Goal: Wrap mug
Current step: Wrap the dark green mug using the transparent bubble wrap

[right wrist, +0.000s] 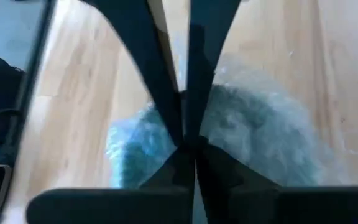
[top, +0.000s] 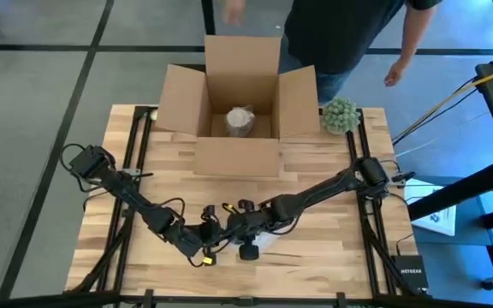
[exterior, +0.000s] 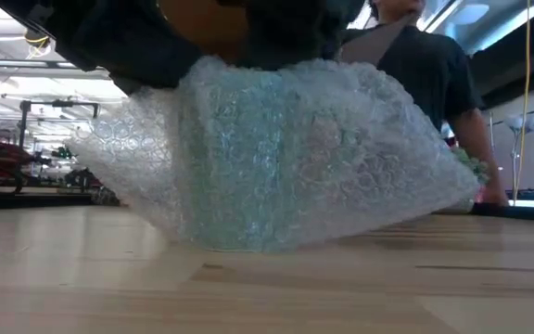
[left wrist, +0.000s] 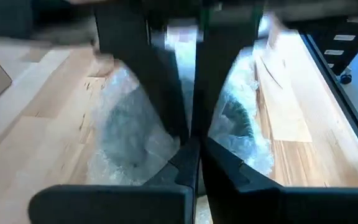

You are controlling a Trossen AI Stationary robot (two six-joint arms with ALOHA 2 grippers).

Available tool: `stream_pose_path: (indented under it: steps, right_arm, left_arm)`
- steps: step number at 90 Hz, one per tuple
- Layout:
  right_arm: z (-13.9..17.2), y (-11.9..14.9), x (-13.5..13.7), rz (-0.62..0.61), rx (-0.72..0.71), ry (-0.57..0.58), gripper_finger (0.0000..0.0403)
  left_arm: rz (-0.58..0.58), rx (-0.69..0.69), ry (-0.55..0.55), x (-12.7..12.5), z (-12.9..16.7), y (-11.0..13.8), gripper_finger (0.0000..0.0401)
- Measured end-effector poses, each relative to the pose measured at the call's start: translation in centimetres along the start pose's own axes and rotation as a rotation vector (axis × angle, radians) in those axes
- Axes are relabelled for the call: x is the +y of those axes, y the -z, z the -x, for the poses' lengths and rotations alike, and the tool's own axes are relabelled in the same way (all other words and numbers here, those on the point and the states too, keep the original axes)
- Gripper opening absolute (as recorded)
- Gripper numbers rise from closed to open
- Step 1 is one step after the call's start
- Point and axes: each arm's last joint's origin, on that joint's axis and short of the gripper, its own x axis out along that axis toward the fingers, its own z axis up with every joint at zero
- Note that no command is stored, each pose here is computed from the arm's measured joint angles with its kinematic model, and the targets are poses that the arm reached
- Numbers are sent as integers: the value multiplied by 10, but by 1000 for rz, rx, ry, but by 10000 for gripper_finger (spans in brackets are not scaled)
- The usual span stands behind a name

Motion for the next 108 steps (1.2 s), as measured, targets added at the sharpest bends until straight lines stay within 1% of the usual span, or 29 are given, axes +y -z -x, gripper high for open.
stream_pose_path:
  steps: [17, 25, 30, 41, 46, 51, 60, 66, 75, 82, 96, 108]
  right_arm:
    - [24, -7, 1, 3, -33, 13, 1]
    - [30, -9, 2, 11, -48, 21, 1]
    - [32, -10, 1, 13, -62, 54, 1]
    - [33, -12, -3, 10, -103, 173, 1]
    - [27, -11, -7, 6, -98, 195, 1]
    - [17, -8, -9, 3, -64, 171, 1]
    - [-11, 4, -11, 2, 32, 101, 0]
    - [-23, 8, -11, 3, 54, 85, 1]
    - [-32, 11, -11, 4, 69, 77, 1]
    - [-32, 12, -11, 5, 71, 76, 1]
    - [-17, 1, -8, 31, 94, 81, 1]
    - [9, -19, -1, 54, 91, 79, 1]
  left_arm:
    - [1, 2, 0, 0, 0, 0, 0]
    - [1, 2, -1, 0, 0, 0, 0]
    - [1, 2, -1, 0, 0, 0, 0]
    - [1, 3, -1, 0, 0, 0, 0]
    - [1, 3, -1, 0, 0, 0, 0]
    - [1, 3, -1, 0, 0, 0, 0]
    - [2, 0, -5, 0, 0, 0, 0]
    - [2, 3, -3, 1, 0, 0, 0]
    - [2, 2, -4, 1, 0, 0, 0]
    - [2, 1, -4, 1, 0, 0, 0]
    - [-1, 3, -6, 1, 0, 0, 0]
    - [-3, 4, -6, 1, 0, 0, 0]
